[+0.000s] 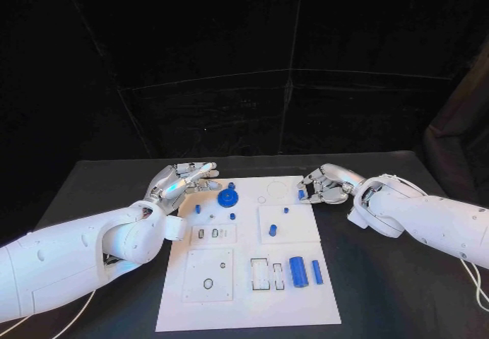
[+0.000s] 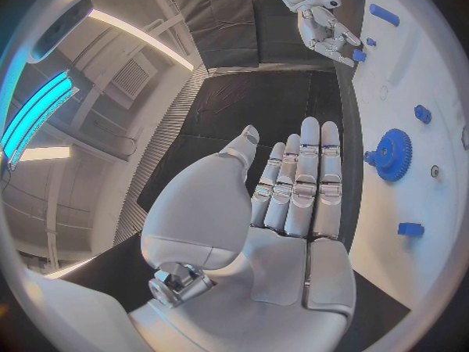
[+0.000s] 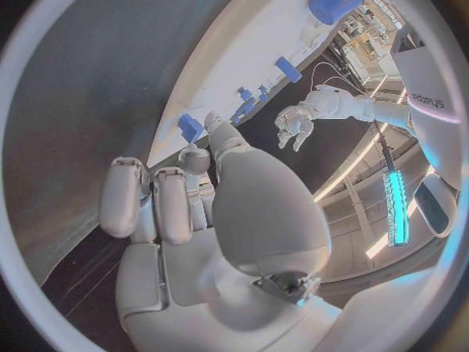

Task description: Assemble the parts on the task board

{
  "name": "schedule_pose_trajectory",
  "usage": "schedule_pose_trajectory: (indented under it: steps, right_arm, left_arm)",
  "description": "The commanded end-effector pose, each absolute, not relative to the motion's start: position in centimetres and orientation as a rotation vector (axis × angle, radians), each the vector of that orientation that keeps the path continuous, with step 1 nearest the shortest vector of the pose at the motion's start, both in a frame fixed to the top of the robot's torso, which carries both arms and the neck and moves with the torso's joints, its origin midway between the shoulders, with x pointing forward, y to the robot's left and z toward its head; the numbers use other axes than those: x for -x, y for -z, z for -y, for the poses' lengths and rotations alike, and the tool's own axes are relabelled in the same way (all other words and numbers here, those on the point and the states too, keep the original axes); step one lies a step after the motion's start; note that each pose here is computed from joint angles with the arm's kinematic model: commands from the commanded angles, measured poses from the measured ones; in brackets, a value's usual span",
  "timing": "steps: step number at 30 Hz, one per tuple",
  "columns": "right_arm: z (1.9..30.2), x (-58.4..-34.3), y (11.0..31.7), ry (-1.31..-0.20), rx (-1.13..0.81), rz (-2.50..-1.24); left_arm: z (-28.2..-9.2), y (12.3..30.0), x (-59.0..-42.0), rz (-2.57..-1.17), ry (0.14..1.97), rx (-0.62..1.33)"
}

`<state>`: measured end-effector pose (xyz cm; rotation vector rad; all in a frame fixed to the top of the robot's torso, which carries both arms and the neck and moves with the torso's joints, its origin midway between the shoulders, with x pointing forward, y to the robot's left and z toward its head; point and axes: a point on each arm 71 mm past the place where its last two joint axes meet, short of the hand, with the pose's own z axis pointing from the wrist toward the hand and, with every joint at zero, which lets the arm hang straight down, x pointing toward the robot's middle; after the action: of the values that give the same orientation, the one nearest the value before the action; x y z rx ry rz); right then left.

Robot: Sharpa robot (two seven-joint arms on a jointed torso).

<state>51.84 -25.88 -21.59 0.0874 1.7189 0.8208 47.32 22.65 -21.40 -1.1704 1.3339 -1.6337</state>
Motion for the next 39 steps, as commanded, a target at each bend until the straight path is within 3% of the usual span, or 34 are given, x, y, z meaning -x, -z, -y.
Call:
schedule_pose_trajectory:
  steps: [1,39]
  right_arm:
    - [25.76,-51.96,21.63,-0.818,-0.077,-1.729]
    - [25.21,-52.55,22.34,-0.781,-0.067,-1.79]
  left_arm:
    - [-22.48,21.3,-47.32,-1.337,1.653,1.167]
    - [-22.55,21.41,-47.48,-1.343,1.648,1.171]
